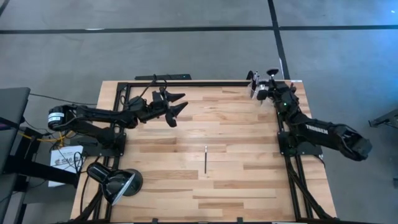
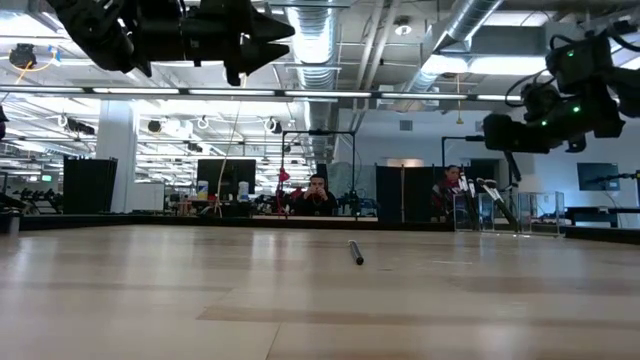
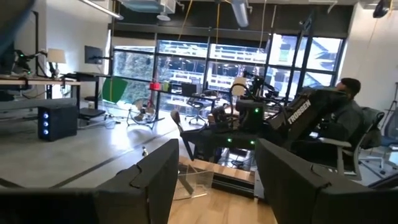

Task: Put items in baskets/containers
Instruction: Put the black highlighter brush into the transparent organizer

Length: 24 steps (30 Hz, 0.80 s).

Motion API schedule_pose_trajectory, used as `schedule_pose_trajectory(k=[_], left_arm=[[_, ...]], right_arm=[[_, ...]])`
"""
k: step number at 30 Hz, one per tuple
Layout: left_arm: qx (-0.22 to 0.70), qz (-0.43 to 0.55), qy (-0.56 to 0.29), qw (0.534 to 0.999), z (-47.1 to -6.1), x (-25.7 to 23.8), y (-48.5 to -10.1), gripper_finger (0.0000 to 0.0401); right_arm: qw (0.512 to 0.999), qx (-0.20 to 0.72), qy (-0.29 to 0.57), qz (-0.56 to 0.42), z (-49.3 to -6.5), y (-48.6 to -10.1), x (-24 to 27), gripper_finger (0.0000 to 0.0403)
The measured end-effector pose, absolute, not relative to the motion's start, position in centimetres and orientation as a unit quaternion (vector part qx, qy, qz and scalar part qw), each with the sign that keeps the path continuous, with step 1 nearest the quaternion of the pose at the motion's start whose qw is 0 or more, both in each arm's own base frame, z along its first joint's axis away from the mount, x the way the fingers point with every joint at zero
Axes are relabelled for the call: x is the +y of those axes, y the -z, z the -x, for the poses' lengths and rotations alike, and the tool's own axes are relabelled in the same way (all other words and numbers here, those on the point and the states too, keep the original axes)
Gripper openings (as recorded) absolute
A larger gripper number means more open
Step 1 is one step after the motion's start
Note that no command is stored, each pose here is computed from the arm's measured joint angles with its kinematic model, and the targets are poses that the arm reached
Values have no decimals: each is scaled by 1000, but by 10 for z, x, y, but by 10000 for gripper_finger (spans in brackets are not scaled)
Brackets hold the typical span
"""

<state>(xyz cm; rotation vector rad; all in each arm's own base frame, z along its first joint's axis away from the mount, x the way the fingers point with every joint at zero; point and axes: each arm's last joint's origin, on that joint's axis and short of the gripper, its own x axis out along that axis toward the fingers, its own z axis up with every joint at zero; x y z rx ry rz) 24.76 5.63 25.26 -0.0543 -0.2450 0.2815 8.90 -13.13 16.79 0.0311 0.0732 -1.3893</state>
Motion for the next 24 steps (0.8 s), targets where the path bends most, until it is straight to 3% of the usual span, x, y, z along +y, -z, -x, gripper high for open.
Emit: schedule_pose_trajectory(k=[24], left_arm=[[-121, 33, -140, 982, -248, 56, -252, 209]], right_arm=[[765, 23, 644, -27, -94, -166, -131, 66]])
